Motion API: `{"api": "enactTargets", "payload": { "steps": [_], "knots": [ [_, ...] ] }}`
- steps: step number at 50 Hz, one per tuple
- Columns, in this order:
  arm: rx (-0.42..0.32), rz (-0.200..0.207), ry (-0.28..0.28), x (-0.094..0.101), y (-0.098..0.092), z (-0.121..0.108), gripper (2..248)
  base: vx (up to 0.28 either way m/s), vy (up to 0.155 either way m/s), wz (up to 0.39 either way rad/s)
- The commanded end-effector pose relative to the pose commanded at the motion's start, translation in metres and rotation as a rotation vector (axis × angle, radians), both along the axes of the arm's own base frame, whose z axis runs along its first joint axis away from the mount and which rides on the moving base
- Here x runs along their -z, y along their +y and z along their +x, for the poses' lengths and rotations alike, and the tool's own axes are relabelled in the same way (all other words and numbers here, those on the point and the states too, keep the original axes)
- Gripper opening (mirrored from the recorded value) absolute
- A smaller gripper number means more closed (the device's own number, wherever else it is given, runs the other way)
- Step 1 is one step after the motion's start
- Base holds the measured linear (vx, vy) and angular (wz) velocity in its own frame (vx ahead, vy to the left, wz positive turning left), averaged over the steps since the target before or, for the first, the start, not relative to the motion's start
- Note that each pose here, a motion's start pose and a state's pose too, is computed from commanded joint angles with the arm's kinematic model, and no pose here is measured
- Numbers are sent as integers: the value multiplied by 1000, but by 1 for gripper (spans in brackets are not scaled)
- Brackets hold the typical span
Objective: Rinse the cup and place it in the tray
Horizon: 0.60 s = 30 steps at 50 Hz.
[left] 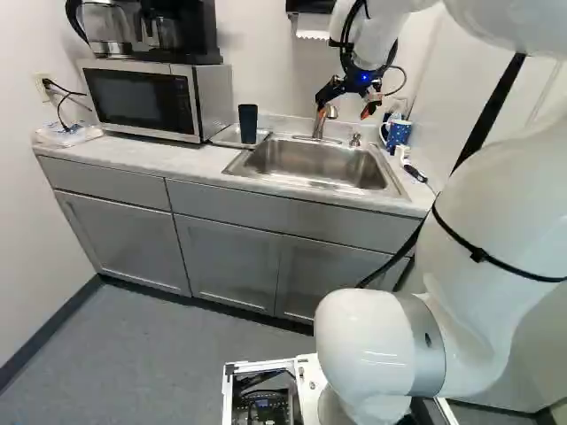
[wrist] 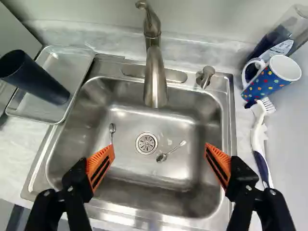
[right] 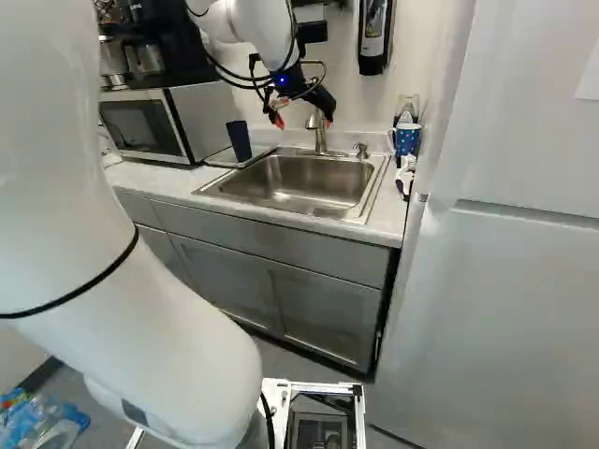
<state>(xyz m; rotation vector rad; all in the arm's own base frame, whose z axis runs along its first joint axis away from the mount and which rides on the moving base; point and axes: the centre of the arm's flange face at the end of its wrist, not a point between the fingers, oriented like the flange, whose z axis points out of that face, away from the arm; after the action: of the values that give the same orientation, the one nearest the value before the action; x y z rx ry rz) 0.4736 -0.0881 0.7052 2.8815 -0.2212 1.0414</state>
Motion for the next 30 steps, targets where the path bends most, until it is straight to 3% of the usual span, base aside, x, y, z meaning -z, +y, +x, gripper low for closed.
{"api": "enactTargets", "payload": {
  "steps": [30],
  "knots": [
    [0,0,0,0,1,-3,247,0,0,0]
  ]
}}
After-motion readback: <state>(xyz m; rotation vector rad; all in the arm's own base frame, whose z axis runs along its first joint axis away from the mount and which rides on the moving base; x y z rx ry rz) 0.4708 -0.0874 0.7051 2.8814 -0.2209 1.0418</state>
